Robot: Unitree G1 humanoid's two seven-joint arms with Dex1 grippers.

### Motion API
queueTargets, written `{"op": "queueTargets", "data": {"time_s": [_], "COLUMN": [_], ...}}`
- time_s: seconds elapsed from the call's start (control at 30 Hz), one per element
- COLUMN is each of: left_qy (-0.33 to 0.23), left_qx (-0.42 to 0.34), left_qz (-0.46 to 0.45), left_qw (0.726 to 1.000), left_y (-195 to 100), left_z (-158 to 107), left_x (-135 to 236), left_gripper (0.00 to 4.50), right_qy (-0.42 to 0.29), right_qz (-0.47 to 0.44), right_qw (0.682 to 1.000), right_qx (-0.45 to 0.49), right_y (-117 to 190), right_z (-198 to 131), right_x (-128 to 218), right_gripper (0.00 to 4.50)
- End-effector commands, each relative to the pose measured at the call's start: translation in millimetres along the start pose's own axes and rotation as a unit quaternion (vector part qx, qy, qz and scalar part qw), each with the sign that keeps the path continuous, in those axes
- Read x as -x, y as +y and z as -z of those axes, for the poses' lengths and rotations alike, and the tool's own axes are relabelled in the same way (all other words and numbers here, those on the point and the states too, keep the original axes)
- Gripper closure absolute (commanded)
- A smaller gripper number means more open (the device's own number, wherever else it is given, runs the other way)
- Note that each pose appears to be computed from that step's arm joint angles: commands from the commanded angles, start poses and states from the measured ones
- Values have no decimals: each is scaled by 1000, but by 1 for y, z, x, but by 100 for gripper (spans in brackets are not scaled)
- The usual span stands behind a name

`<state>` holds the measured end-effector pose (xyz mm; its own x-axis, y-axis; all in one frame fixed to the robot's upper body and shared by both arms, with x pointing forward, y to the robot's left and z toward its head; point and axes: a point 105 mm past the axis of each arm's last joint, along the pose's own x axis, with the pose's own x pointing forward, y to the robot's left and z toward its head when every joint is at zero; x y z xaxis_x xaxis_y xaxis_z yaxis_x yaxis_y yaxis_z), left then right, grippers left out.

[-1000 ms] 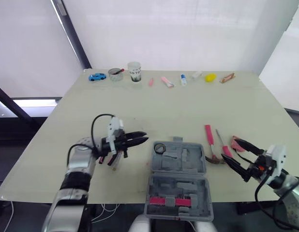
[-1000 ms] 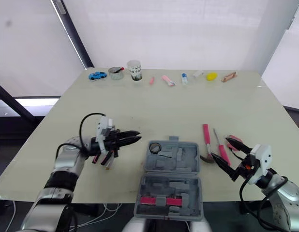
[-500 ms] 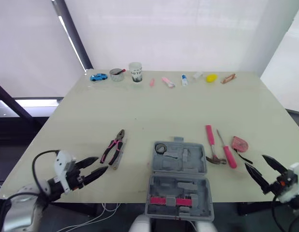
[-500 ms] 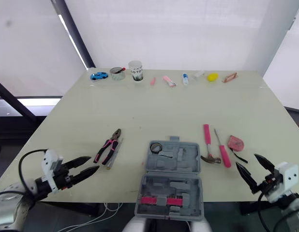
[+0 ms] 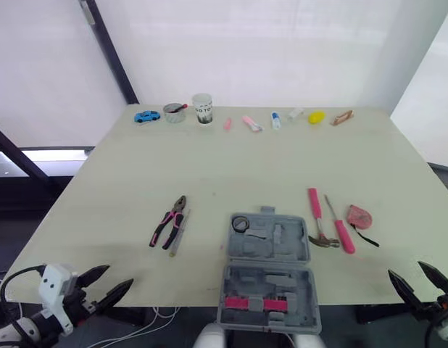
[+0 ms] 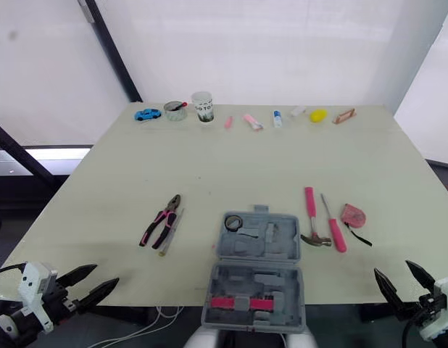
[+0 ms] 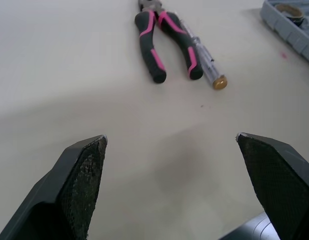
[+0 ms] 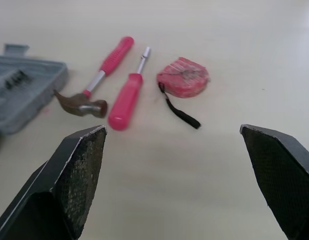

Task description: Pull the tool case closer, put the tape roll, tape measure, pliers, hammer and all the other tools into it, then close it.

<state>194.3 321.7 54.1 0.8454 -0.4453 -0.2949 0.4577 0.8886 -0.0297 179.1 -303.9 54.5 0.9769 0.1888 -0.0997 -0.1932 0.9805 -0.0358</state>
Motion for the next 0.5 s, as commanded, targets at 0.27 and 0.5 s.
{"op": "queueTargets", "data": {"time_s": [0.27, 0.5], "left_qy": [-37, -54], "left_qx": [-82, -128], "left_qz": [141, 248], "left_qw": [986, 959], "left_y": [-38, -72], "left_z": [-56, -89], "left_x": [-47, -73], "left_gripper": [8, 8], "right_qy": [9, 22], "right_qz": [37, 54], "right_qw": [998, 997], "right_qx": [49, 40], "right_y": [-6, 1], "right_z": [-17, -20], "right_x": [-37, -72], "right_gripper": [0, 0]}}
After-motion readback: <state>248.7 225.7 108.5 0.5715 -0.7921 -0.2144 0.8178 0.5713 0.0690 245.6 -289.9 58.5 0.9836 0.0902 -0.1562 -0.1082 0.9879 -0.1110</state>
